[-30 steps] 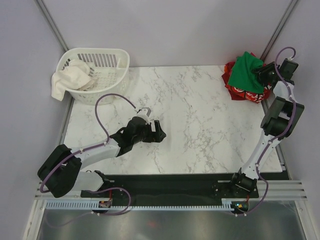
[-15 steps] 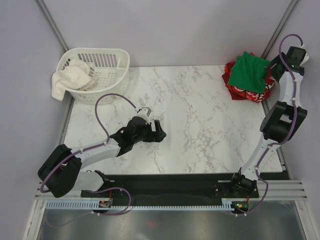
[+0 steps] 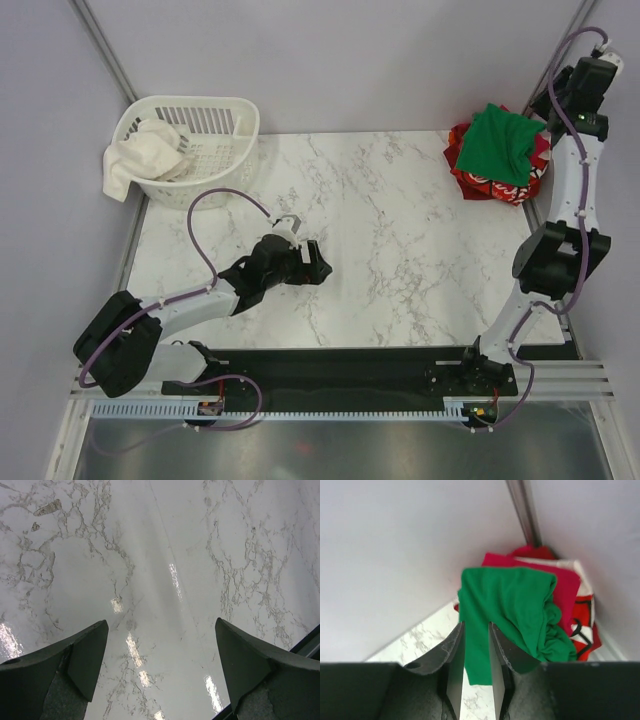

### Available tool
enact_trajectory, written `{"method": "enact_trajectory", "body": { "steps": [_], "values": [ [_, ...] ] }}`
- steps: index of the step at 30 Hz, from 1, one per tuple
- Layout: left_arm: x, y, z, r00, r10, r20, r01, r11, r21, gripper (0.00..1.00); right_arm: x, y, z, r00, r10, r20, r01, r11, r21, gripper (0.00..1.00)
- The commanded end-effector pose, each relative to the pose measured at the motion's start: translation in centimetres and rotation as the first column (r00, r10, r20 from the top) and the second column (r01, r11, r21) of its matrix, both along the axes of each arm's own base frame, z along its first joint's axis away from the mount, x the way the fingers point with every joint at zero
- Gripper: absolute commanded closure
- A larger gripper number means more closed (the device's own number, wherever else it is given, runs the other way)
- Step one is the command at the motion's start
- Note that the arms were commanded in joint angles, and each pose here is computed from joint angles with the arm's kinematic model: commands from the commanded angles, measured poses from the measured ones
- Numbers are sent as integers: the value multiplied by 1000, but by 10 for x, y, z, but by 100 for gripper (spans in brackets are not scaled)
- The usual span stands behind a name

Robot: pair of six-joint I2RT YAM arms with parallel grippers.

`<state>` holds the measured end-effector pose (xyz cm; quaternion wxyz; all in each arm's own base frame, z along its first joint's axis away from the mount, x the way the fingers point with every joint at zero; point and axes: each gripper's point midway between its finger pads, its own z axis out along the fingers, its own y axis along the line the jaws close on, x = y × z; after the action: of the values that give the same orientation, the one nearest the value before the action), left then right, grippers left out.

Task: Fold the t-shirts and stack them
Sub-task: Neatly place the folded tshirt to the corner

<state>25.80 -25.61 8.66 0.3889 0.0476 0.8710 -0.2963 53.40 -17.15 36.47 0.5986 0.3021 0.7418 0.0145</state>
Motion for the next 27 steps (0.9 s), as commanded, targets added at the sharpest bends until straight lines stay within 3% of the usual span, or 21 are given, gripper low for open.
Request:
{"method": "enact_trajectory", "body": {
  "steps": [1,5,11,17,27],
  "values": [
    [6,-5,18,999,3,54,0,999,-53,5,33,12,-102,979,124,-160,-98,982,163,68],
    [8,-6,17,999,4,50,-2,999,-50,5,45,9,-135,965,156,-210,-110,971,213,68],
    [10,-6,17,999,4,48,-2,999,-49,6,52,-31,-155,966,70,-248,-28,986,167,68],
    [15,-7,15,999,10,41,-8,999,-44,7,54,-85,-157,982,20,-187,19,979,204,66],
    [20,-10,13,999,12,31,-11,999,-36,8,65,-121,-163,996,43,-76,-21,962,272,62]
  ]
}}
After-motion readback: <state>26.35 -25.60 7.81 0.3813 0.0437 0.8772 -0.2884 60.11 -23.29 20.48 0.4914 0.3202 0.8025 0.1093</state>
